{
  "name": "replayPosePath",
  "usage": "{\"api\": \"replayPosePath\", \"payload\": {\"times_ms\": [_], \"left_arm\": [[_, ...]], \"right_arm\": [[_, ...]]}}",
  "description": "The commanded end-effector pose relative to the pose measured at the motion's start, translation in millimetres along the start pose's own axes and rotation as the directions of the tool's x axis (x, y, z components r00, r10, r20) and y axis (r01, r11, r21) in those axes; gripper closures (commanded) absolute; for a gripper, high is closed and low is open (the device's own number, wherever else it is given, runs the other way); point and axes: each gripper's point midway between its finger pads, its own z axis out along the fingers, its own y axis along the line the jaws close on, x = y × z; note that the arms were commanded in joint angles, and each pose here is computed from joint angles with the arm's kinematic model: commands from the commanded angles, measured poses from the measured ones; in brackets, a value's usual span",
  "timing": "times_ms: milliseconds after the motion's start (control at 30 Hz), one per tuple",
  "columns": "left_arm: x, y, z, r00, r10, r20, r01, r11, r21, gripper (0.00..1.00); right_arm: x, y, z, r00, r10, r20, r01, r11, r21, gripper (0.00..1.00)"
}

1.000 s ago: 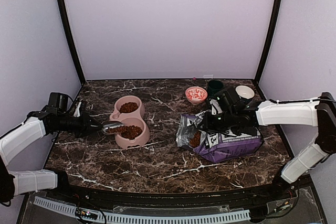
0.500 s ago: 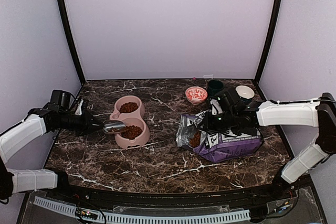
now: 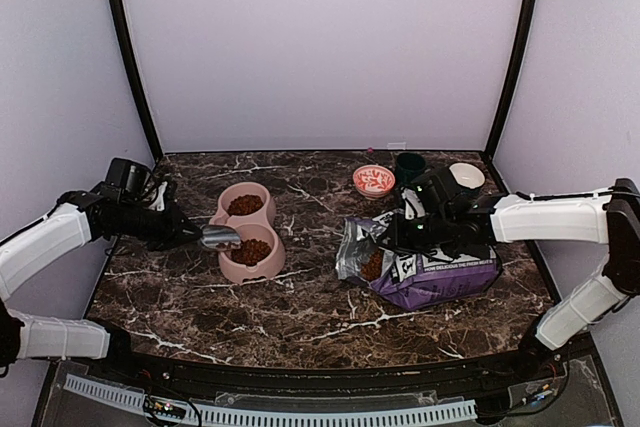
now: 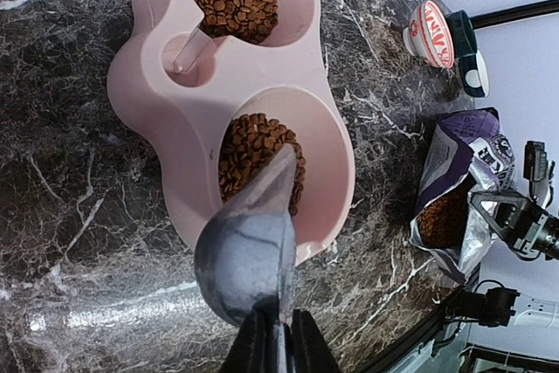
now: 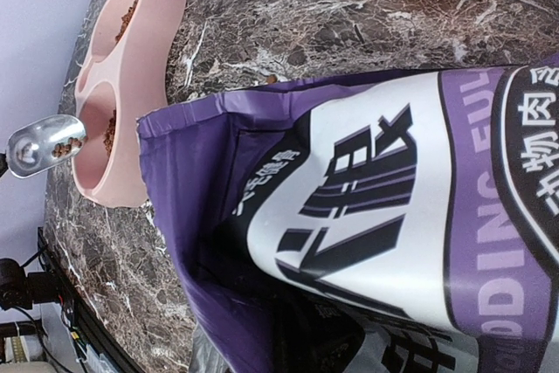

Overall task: Serve the pet food
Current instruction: Place the pet food in the pet food bowl.

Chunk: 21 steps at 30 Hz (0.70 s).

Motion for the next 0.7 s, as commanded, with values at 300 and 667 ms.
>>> {"api": "replayPosePath", "payload": {"times_ms": [300, 667], "left_arm": [[-12.6, -12.7, -3.8, 0.996, 0.089, 0.007, -0.087, 0.985, -0.146, 1.0], [-16.5, -40.1, -1.6, 0.99, 0.143, 0.01, -0.14, 0.981, -0.137, 1.0]], "right_arm": [[-5.5, -18.4, -4.3, 0.999, 0.007, 0.035, -0.009, 0.999, 0.045, 1.0], [-3.7, -20.9, -5.4, 0.999, 0.012, 0.036, -0.013, 0.999, 0.045, 1.0]]}}
